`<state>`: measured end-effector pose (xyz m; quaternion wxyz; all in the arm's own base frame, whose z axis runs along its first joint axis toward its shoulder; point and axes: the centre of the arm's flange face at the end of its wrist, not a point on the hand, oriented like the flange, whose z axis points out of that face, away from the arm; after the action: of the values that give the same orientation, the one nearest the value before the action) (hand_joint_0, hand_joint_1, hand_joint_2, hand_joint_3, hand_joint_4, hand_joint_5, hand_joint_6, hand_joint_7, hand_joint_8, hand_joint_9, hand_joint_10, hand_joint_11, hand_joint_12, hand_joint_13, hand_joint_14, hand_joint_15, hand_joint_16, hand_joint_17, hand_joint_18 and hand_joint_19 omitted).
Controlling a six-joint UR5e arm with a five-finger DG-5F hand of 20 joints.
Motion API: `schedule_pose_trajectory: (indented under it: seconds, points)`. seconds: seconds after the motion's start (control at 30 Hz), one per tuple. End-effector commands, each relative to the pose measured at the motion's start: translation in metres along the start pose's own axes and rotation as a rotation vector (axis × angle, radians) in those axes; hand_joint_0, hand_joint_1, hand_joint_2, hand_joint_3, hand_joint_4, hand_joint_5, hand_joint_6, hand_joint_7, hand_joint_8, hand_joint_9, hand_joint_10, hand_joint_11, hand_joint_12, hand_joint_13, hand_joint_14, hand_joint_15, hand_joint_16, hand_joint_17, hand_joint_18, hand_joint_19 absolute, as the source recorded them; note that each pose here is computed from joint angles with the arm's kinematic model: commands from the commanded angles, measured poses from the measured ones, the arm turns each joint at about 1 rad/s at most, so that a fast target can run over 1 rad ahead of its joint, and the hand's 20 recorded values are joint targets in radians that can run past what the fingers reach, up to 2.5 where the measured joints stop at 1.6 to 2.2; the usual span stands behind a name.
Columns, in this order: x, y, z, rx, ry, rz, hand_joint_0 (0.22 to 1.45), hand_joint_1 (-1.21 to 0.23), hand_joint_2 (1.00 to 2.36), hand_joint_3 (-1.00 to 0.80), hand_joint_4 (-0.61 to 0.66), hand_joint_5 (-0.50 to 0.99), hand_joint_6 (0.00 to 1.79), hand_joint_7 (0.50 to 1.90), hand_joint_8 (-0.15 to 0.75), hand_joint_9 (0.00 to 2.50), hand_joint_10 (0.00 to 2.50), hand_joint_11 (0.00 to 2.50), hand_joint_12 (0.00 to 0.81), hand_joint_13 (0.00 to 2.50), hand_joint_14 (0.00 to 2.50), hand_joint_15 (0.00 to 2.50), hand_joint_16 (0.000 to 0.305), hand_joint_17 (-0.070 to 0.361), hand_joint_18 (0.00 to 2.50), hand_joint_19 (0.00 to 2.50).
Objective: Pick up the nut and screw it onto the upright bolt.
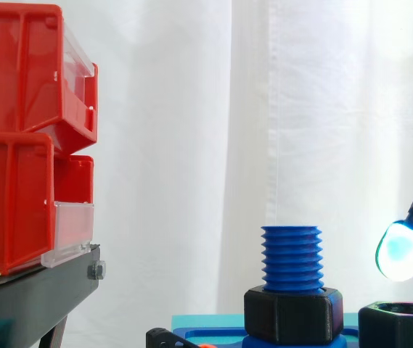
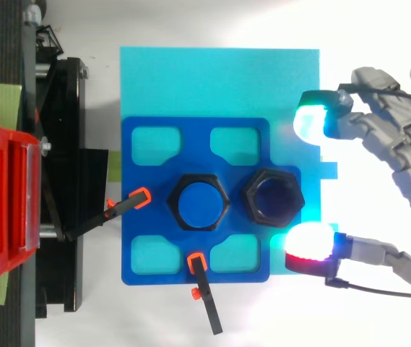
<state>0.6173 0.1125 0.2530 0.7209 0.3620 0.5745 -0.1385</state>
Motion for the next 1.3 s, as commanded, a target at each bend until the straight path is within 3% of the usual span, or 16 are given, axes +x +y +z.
schedule_pose_trajectory:
  seconds: [0.0, 0.17, 0.6, 0.83, 1.27]
  points:
    - [0.0132, 0.0059, -0.0005, -0.001, 0.002, -0.028, 0.30, -0.72, 1.00, -0.50, 0.24, -0.27, 0.50, 0.80, 0.336, 0.21, 0.00, 0.00, 0.437, 0.23, 0.00, 0.00, 0.059, 0.133, 0.09, 0.00]
    - [0.0142, 0.0125, -0.0005, -0.003, 0.002, -0.031, 0.31, -0.72, 1.00, -0.50, 0.25, -0.27, 0.50, 0.79, 0.339, 0.23, 0.00, 0.00, 0.436, 0.24, 0.00, 0.00, 0.059, 0.133, 0.12, 0.00]
    - [0.0156, 0.0116, -0.0008, -0.004, 0.003, -0.037, 0.33, -0.71, 1.00, -0.50, 0.26, -0.27, 0.50, 0.79, 0.338, 0.23, 0.00, 0.00, 0.428, 0.25, 0.00, 0.00, 0.057, 0.128, 0.12, 0.00]
    - [0.0154, 0.0127, -0.0005, -0.006, 0.001, -0.066, 0.35, -0.72, 1.00, -0.50, 0.25, -0.26, 0.50, 0.80, 0.333, 0.24, 0.00, 0.00, 0.419, 0.25, 0.00, 0.00, 0.055, 0.124, 0.12, 0.00]
    - [0.0198, 0.0120, -0.0006, -0.004, 0.001, -0.066, 0.38, -0.70, 1.00, -0.50, 0.25, -0.26, 0.50, 0.80, 0.324, 0.25, 0.00, 0.00, 0.407, 0.25, 0.00, 0.00, 0.052, 0.117, 0.13, 0.00]
